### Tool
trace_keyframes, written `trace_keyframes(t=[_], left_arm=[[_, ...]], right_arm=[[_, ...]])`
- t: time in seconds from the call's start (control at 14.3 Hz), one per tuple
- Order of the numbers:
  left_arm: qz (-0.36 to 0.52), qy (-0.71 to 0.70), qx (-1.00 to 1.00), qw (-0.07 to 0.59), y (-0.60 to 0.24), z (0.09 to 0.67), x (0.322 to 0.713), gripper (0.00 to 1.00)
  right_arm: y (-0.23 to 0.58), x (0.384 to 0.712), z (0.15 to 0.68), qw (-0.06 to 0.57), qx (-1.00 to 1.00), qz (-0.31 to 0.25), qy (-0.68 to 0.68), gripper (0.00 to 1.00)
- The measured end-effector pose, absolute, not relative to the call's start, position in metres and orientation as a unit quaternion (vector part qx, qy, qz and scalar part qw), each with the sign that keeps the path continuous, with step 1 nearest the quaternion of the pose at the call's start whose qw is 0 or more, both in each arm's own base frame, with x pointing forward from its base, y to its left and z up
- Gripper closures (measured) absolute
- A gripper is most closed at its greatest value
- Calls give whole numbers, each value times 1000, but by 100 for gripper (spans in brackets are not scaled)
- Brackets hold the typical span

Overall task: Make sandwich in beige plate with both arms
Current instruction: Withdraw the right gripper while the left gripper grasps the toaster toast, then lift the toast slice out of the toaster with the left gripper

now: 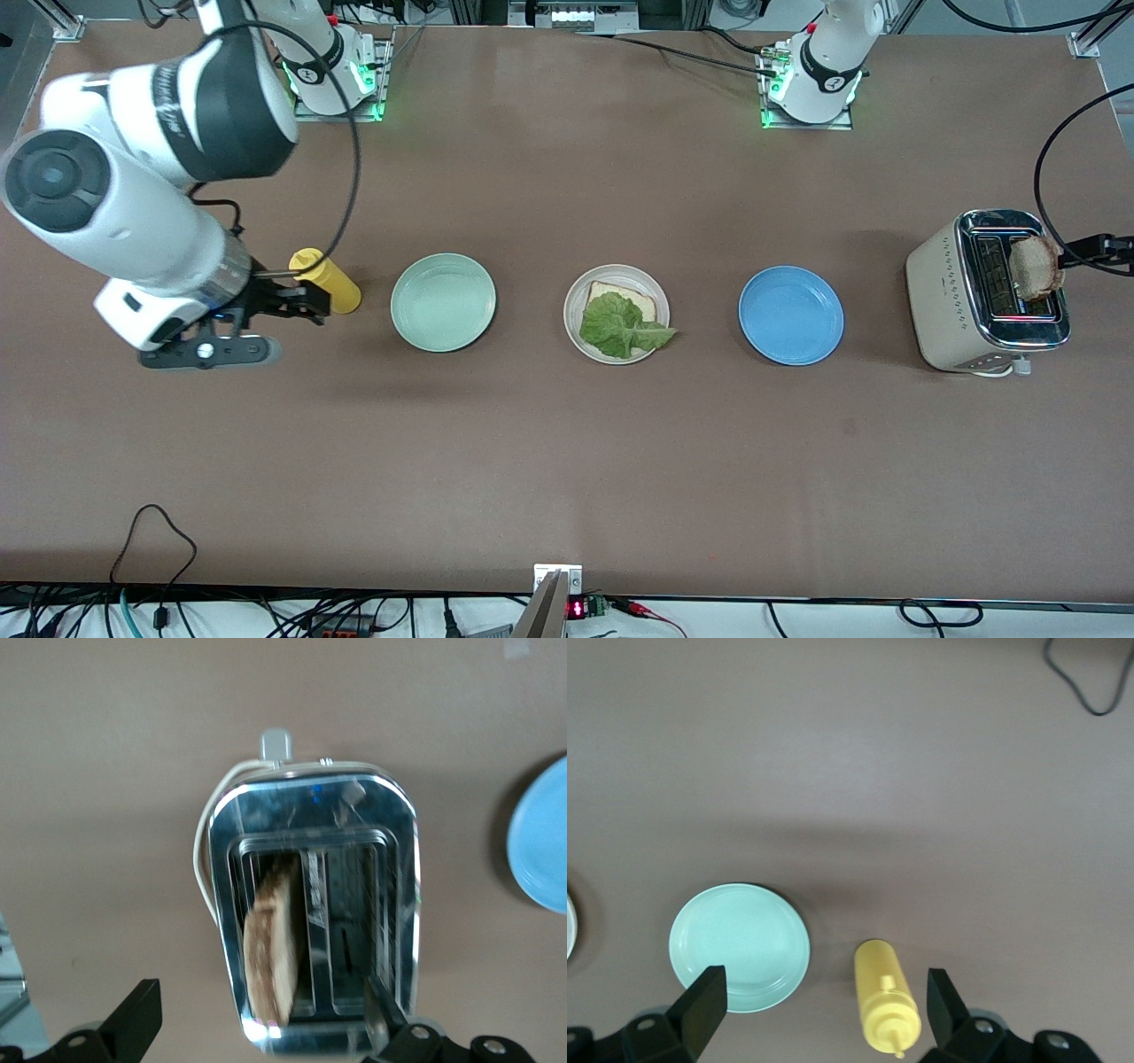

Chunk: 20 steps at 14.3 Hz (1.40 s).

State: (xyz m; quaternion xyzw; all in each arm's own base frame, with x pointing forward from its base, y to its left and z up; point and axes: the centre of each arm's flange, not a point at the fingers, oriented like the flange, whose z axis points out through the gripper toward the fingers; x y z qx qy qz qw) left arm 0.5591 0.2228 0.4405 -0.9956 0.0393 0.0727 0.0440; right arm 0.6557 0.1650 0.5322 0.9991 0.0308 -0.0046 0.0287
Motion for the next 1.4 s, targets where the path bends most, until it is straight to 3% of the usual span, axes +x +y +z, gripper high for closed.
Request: trace_keyframes(t=[0.42, 0.7, 0.84, 0.91, 1.26, 1.4], left_arm=[[59, 43, -996, 42, 240, 398, 521, 4], [63, 40, -996, 38, 247, 383, 509, 11], [67, 42, -996, 35, 244, 379, 508, 24], [70, 43, -996, 34, 243, 376, 507, 24], [77, 44, -996, 30, 242, 368, 505, 75], [77, 44, -996, 30, 241, 368, 505, 87]], right_arm=[[71, 659, 571, 3, 1000, 16, -24, 0], [38, 641, 596, -6, 999, 25, -46, 0], [39, 620, 606, -4, 999, 26, -48, 0], [41, 607, 610, -4, 998, 29, -51, 0], [59, 560, 623, -1, 998, 37, -58, 0], [61, 558, 624, 0, 997, 40, -60, 0]])
